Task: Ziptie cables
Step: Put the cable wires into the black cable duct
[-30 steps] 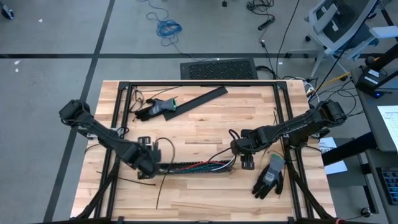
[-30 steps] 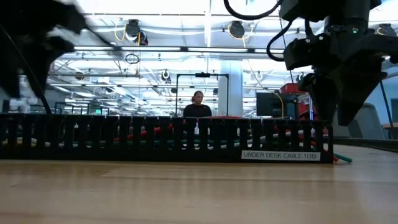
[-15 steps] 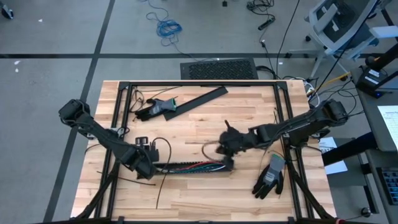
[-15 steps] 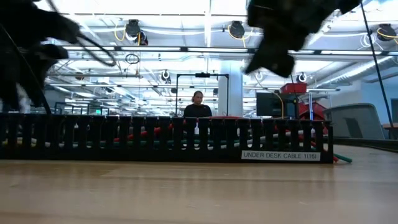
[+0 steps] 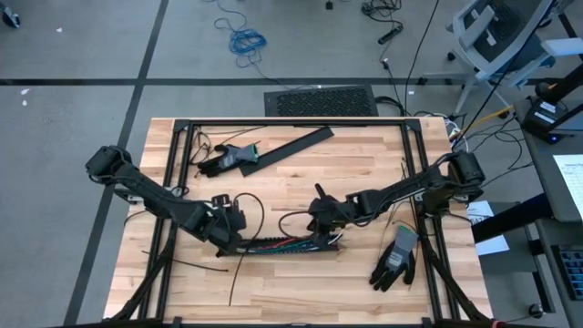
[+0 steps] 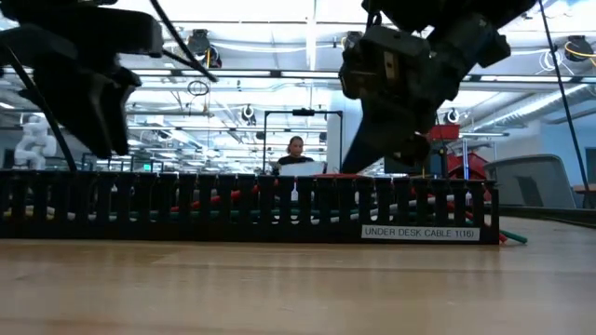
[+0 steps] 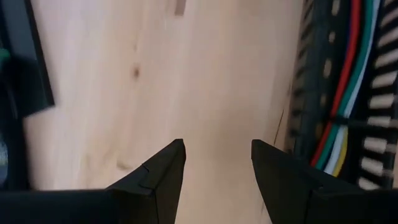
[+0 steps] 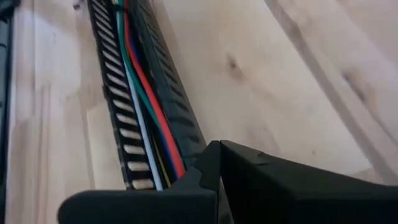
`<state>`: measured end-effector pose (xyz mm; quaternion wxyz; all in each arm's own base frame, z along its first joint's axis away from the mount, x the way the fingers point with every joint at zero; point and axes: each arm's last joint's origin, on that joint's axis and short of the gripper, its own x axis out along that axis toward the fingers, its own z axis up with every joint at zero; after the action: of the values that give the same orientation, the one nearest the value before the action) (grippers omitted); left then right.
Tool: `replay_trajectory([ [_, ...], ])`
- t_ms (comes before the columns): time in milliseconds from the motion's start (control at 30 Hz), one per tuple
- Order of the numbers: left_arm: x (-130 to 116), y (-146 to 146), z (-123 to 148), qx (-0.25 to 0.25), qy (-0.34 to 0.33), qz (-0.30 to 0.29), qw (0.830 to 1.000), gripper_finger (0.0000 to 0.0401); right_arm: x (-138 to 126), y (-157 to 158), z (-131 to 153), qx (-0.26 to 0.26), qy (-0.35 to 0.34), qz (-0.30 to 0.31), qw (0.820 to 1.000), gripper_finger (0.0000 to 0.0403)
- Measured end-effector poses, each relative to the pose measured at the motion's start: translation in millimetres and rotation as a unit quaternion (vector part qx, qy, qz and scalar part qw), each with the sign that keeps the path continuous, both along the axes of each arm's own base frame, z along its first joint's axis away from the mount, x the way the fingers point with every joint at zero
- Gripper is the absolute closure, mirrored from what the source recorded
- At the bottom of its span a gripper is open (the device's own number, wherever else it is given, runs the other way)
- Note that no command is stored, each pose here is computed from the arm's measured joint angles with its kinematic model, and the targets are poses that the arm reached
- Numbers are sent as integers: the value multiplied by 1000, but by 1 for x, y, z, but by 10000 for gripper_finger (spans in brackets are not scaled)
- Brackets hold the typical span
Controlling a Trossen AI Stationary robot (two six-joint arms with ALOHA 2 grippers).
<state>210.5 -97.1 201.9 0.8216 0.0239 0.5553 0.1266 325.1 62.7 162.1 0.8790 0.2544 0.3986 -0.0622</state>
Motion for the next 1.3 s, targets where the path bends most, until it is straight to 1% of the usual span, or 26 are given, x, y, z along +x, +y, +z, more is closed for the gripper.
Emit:
replay_trajectory([
  [233,12,8,2,0,-40,9,999,214,3,1,-15,10,22,0,1000,403],
  [467,16,15,3,1,-43,22,999,214,1,6,1,31,-2,12,999,403],
  [533,16,16,3,6,-45,27,999,214,0,6,0,36,5,19,999,403],
  [633,17,19,3,15,-49,34,998,214,-1,7,-1,30,10,20,999,403],
  [700,18,21,3,16,-49,38,998,214,-1,7,-1,20,8,14,1000,403],
  [1033,18,23,3,16,-49,43,998,214,-1,9,-1,20,4,21,1000,403],
  [1133,18,23,3,16,-49,43,998,214,-1,10,-1,28,6,31,999,403],
  [1300,18,23,3,15,-49,43,998,214,-2,13,-1,27,7,40,999,403],
])
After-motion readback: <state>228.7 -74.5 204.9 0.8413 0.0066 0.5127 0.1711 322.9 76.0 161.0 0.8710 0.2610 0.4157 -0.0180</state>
